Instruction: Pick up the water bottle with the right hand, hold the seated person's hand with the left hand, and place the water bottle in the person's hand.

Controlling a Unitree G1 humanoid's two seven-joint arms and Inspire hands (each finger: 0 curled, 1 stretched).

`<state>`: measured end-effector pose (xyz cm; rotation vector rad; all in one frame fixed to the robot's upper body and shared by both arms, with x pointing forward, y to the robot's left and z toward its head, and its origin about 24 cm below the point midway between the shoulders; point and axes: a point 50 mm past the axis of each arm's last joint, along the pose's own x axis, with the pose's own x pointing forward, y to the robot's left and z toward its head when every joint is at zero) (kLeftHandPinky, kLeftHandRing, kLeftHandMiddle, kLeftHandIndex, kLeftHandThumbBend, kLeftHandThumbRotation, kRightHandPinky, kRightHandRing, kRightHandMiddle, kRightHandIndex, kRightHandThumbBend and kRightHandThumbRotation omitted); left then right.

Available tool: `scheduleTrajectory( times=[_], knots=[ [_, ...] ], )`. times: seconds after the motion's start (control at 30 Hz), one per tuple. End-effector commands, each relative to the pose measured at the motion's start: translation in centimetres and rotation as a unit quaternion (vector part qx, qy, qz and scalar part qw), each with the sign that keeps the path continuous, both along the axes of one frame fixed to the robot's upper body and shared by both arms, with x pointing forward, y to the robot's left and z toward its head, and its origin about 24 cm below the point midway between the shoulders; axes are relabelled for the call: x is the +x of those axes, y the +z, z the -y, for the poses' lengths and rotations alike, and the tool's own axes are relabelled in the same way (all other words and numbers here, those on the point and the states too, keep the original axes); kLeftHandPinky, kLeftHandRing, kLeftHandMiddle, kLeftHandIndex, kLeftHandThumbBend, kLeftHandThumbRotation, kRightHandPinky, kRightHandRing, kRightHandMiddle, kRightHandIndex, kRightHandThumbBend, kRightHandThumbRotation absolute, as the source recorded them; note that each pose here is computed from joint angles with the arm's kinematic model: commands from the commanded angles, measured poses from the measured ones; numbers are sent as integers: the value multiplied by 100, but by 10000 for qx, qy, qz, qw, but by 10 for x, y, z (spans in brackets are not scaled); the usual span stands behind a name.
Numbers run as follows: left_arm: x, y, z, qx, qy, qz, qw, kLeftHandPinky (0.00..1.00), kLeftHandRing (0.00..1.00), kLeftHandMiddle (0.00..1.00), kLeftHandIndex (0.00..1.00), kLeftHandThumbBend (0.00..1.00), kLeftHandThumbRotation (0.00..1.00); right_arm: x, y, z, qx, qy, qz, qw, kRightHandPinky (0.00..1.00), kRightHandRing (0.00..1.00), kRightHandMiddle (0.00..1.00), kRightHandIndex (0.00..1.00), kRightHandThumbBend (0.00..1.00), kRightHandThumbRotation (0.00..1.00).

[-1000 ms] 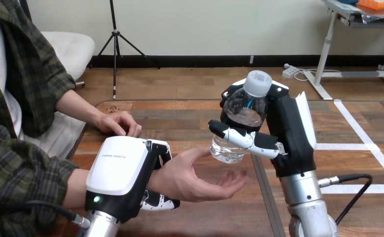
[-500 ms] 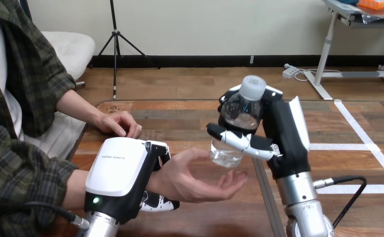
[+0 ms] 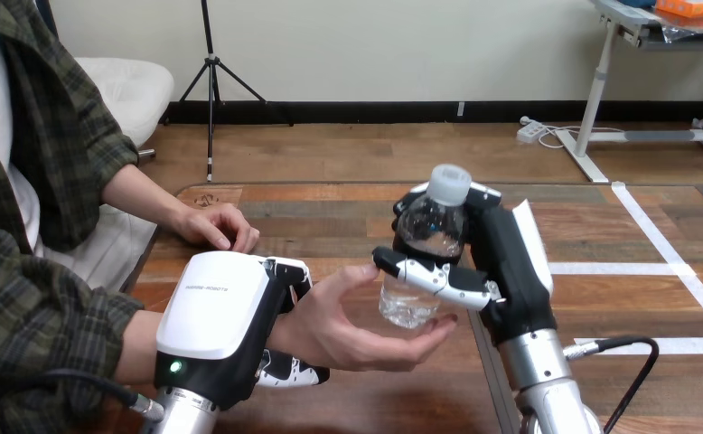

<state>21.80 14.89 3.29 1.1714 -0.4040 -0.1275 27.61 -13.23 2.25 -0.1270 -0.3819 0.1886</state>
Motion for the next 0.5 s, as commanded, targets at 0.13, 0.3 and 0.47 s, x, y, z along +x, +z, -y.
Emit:
scheduleTrajectory(
  times=[0.13,0.3,0.47],
  knots=[
    [8,21,9,-195,-229,535,9981,21,24,28,27,96,0,18,25,-13,-67,244,517,9983,39,43,48,49,68,0],
    [8,21,9,-203,-231,534,9981,21,24,28,28,95,0,18,22,-13,-136,283,463,9984,40,44,48,49,67,0],
    [8,21,9,-222,-231,539,9980,21,24,28,28,96,0,18,20,-14,-191,299,394,9986,41,44,48,49,67,0]
  ],
)
